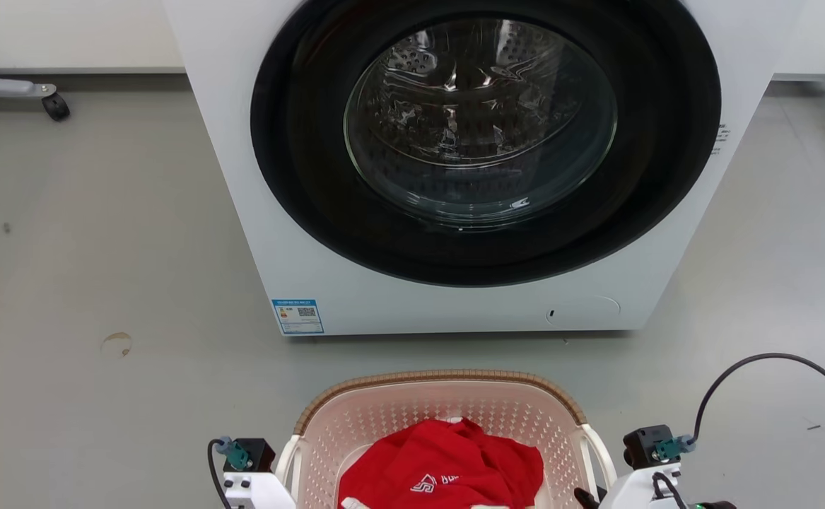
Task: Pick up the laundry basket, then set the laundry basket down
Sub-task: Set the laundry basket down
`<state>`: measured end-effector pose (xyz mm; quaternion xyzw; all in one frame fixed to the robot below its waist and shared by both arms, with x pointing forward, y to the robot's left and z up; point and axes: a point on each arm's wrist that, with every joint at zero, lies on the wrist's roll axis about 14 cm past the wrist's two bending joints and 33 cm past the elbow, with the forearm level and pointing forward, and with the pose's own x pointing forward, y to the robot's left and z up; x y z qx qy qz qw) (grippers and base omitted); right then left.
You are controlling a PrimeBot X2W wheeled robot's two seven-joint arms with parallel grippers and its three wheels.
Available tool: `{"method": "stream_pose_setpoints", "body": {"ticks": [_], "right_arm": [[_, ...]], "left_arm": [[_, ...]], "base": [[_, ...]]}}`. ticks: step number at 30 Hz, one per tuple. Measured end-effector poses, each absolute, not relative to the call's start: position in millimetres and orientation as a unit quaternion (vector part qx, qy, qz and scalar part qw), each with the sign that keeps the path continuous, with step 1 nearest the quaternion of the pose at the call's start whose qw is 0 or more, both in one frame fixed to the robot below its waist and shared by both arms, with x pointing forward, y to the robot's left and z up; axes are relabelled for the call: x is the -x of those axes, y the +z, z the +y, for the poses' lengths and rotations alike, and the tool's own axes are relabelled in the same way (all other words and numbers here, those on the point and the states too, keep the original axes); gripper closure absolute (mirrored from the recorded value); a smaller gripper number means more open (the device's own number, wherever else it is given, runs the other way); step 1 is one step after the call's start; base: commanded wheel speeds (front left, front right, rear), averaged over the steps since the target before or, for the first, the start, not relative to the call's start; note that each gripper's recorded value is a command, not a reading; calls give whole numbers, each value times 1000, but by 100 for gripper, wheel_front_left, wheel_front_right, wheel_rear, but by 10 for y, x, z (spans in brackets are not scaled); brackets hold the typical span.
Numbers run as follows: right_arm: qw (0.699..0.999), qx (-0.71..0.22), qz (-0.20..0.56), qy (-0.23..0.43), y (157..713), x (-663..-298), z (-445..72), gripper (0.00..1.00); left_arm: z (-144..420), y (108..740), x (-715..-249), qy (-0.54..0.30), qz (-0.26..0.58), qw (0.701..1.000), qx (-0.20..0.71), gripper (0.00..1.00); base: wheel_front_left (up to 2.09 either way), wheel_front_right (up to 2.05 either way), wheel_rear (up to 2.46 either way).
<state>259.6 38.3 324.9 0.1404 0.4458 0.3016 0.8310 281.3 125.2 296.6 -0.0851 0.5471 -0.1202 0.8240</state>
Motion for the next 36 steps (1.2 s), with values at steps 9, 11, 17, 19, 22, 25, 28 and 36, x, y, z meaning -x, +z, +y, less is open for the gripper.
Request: {"method": "stream_pose_setpoints", "body": {"ticks": [9,11,17,19,22,25,28,36], "right_arm": [[833,-145,444,296,3195,-2810,374,100],[834,-147,444,294,3168,-2858,364,100],[837,-148,442,286,3070,-3036,307,100],[837,-148,443,283,3028,-3096,286,100],[836,-149,447,280,2955,-3173,273,100],[836,-149,449,278,2880,-3260,265,100],[836,-151,450,275,2801,-3370,253,100],[835,-147,456,271,2535,-3638,218,100]], "left_arm": [[1231,2921,-3033,-120,538,830,87,100],[1219,2896,-3081,-121,537,830,88,100],[1148,2820,-3262,-126,531,833,91,100],[1128,2783,-3314,-127,531,832,92,100],[1112,2719,-3391,-129,534,831,93,100],[1102,2654,-3490,-130,535,830,91,100],[1091,2592,-3614,-133,531,832,89,100],[1051,2373,-3884,-141,530,832,81,100]], "base": [[0,0,0],[0,0,0],[0,0,0],[0,0,0],[0,0,0],[0,0,0],[0,0,0],[0,0,0]]}}
